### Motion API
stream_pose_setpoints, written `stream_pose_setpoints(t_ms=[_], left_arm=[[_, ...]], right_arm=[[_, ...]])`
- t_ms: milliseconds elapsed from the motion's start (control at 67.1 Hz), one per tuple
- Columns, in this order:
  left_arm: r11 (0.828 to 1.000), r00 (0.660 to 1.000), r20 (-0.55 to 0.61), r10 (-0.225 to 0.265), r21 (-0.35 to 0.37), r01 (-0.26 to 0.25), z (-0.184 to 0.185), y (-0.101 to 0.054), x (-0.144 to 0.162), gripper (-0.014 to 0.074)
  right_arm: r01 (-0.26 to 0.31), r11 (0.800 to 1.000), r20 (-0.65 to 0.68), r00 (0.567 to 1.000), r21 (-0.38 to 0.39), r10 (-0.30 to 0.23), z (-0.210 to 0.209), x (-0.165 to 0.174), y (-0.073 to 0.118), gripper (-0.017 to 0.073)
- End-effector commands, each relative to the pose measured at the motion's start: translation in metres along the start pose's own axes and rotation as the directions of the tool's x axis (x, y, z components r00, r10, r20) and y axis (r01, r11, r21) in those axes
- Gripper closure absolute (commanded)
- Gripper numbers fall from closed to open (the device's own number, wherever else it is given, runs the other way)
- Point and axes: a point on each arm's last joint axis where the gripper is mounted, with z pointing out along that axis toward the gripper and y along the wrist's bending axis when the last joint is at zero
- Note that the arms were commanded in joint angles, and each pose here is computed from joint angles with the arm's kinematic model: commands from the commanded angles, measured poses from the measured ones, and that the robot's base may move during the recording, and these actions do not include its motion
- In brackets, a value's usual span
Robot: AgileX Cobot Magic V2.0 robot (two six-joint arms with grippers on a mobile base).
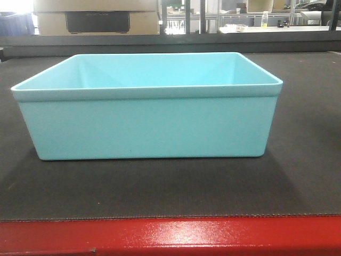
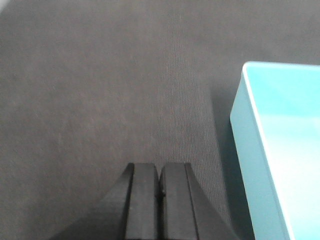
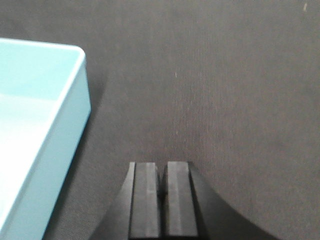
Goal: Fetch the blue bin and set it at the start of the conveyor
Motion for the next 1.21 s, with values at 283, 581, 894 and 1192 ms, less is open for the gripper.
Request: stream_pose_setpoints(t_ms=[283, 581, 894, 1192], left_arm=[[1.0, 0.899, 0.439, -0.002, 0.005, 0.0, -0.081, 0.001, 0.021, 0.0704], [1.0, 0.833, 0.553, -0.002, 0.007, -0.002, -0.111, 0.001, 0.022, 0.0704], [1.0, 0.828, 0.561, -0.002, 0.007, -0.002, -0.113, 0.001, 0.023, 0.0704], [1.0, 0.831, 0.557, -0.002, 0.007, -0.002, -0.113, 0.001, 0.023, 0.0704]], right_arm=[[0.016, 1.0, 0.373, 0.928, 0.01, -0.019, -0.087, -0.003, -0.001, 0.0721], [0.016, 1.0, 0.414, 0.91, 0.011, -0.019, -0.098, -0.004, -0.001, 0.0721], [0.016, 1.0, 0.416, 0.909, 0.011, -0.019, -0.098, -0.004, -0.001, 0.0721], [0.016, 1.0, 0.416, 0.909, 0.011, -0.019, -0.098, -0.004, -0.001, 0.0721]])
